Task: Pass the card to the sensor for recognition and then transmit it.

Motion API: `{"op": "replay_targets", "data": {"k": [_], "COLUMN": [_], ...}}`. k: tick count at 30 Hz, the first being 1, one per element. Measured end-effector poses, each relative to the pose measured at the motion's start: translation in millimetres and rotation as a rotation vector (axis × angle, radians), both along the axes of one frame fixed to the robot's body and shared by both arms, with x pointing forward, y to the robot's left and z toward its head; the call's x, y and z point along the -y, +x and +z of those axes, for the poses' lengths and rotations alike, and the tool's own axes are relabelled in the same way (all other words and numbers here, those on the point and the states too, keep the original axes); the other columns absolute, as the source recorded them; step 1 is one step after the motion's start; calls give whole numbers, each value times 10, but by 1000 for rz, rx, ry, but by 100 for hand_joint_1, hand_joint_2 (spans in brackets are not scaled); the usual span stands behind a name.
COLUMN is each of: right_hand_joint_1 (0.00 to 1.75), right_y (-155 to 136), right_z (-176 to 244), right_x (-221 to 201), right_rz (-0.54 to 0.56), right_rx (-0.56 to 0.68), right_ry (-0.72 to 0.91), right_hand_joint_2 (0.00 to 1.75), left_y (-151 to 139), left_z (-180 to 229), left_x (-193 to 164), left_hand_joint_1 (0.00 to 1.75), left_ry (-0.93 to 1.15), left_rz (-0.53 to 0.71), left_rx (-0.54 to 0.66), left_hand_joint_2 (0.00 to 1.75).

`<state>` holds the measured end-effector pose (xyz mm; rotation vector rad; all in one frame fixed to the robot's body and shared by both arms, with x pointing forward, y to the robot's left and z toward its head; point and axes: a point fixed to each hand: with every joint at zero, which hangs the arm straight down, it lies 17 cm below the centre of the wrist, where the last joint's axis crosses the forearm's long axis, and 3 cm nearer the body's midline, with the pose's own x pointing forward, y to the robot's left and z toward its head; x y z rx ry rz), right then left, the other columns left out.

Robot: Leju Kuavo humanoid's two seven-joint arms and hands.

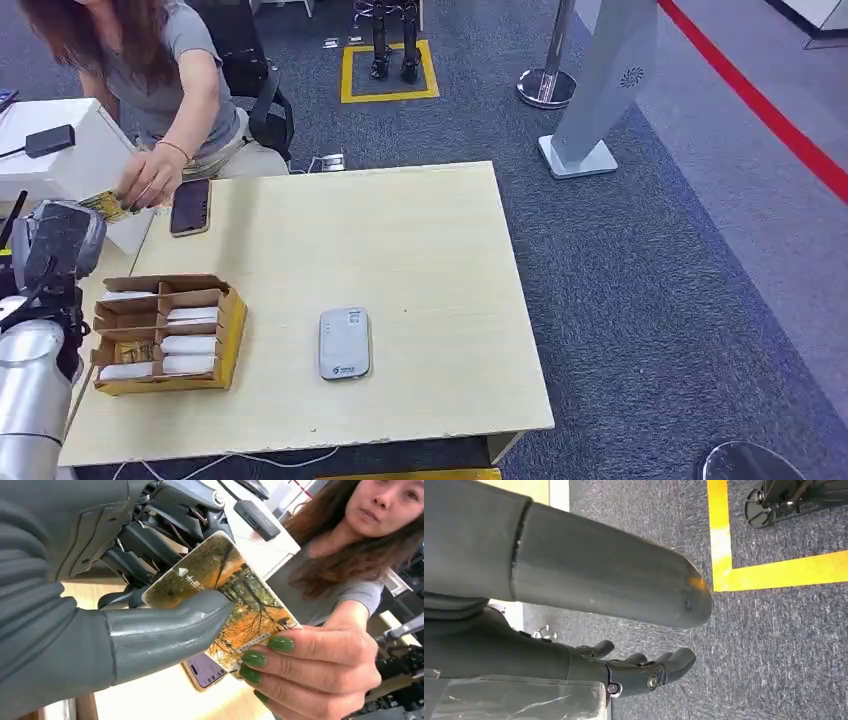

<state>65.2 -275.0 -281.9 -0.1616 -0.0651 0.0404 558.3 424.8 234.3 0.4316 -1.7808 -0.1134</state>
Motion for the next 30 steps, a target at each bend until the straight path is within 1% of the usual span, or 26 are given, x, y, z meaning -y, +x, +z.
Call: {"op": "replay_targets", "data": {"k": [4,5,6,17,21,28,30], "right_hand_joint_1": [0,0,0,0,0,0,0], "right_y": [-1,-3,-7,-2,-2,-6,-18], "right_z": [0,0,0,0,0,0,-1], "right_x": [-8,-10,-12,-23,-24,-19,-18], "right_rz": [2,3,4,10,7,-5,-18], "right_rx": [-1,-2,-4,-3,-3,-3,-7], "right_ry": [1,2,2,4,5,3,4], "right_hand_joint_2": [0,0,0,0,0,0,0], "left_y": [3,3,3,-20,-83,-312,-441], "left_z": [-21,-28,-34,-18,-2,90,131], "left_x": [-42,-48,-59,-181,-186,-66,-15], "left_hand_joint_1": [175,59,0,0,0,0,0], "left_ry": [-6,-5,-5,23,48,121,181], "left_rz": [7,8,10,48,54,48,54], "left_rx": [-5,-7,-9,1,17,78,106], "left_hand_joint_2": [175,175,175,175,175,175,175]}}
